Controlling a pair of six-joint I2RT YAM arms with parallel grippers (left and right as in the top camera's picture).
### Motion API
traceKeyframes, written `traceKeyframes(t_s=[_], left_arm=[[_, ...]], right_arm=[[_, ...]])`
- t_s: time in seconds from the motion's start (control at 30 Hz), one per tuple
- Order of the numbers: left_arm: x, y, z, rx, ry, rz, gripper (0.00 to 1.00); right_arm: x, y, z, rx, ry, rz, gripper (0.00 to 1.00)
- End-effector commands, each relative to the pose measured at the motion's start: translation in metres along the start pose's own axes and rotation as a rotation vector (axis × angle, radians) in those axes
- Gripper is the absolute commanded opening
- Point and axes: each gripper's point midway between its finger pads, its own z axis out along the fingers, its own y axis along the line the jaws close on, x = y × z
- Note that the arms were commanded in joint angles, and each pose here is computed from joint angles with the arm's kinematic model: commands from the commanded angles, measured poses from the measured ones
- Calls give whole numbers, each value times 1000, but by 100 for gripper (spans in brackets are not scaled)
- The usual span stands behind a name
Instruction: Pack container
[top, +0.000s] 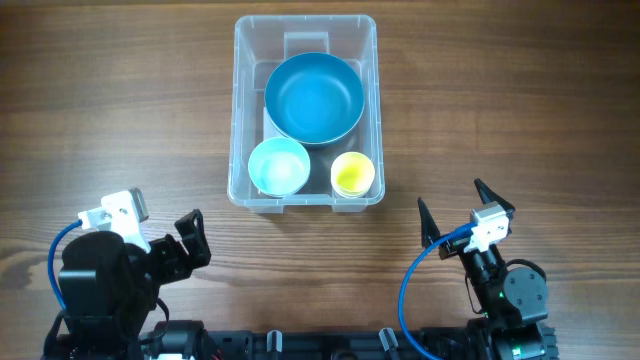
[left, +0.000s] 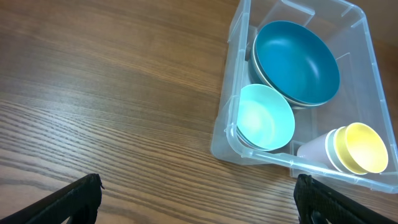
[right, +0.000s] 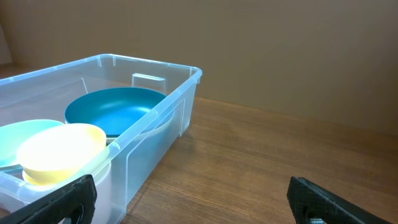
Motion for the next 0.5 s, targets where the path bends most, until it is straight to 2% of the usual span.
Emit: traceKeyframes(t_s=[0.0, 0.37, 0.47], left_arm=[[-1, 1, 0, -6, -5, -6, 100], [-1, 1, 0, -7, -5, -5, 100], [0, 9, 1, -48, -9, -5, 100]], right_arm=[[-6, 4, -1, -20, -24, -14, 100], [-6, 4, -1, -20, -24, -14, 100], [-6, 4, -1, -20, -24, -14, 100]])
